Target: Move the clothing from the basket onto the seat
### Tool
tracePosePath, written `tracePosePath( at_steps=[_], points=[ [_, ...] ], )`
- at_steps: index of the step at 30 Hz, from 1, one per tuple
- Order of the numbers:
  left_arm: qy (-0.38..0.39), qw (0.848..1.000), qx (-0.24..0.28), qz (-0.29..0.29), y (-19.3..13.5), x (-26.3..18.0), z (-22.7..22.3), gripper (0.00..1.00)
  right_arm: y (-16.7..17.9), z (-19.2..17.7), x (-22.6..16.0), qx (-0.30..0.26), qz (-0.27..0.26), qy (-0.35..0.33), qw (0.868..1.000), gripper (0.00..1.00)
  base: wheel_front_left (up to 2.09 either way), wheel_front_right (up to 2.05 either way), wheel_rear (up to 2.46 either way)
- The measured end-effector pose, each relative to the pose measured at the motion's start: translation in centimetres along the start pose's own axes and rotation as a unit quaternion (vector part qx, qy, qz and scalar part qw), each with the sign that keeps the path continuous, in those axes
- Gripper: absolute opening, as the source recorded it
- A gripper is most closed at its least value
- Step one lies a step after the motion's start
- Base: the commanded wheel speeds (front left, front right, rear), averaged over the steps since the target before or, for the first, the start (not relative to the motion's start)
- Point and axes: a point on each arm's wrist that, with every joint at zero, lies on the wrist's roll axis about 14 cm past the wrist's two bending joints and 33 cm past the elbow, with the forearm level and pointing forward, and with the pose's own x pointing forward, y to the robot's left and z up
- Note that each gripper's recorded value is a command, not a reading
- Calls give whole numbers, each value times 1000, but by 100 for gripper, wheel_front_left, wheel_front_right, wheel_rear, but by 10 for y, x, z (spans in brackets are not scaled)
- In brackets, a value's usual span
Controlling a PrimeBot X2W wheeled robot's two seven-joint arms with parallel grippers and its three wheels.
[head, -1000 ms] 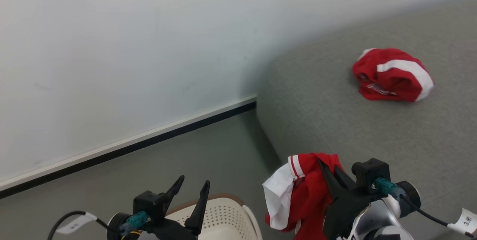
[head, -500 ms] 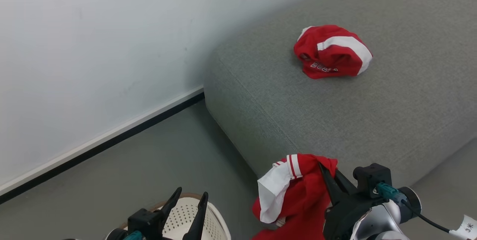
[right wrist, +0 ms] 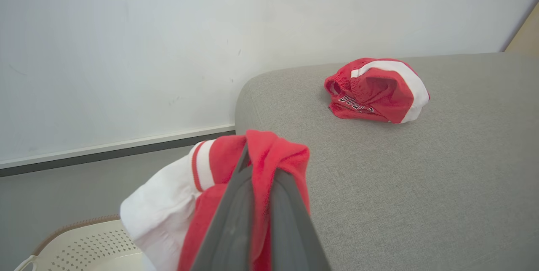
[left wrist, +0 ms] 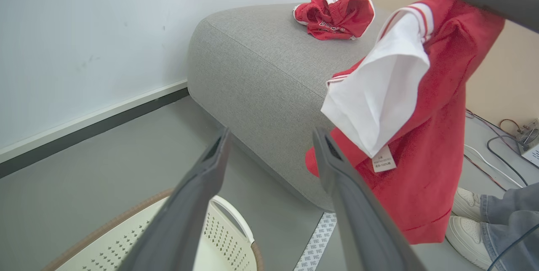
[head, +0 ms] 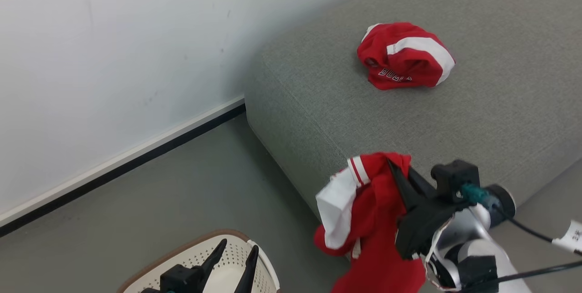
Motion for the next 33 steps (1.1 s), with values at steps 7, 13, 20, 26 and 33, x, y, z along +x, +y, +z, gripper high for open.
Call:
tracePosePath(
  at_steps=[7,13,20,26,33],
  points=[
    [6,1000,-12,6,11,0,-8,100,-25,45,30,-71,0,-30,997,0,0,0,0],
    [-2,1000,-3,-14,21,9,-7,100,-66,114,69,-125,-25,-80,989,0,0,0,0],
    [-16,999,-18,-38,30,21,-3,100,-105,175,121,-190,-51,-102,975,0,0,0,0],
    [-36,998,-15,-41,53,30,7,100,-159,234,156,-200,-122,-145,961,0,0,0,0],
    [-29,999,-32,-11,79,20,-3,100,-202,251,185,-211,-183,-158,947,0,0,0,0]
  ],
)
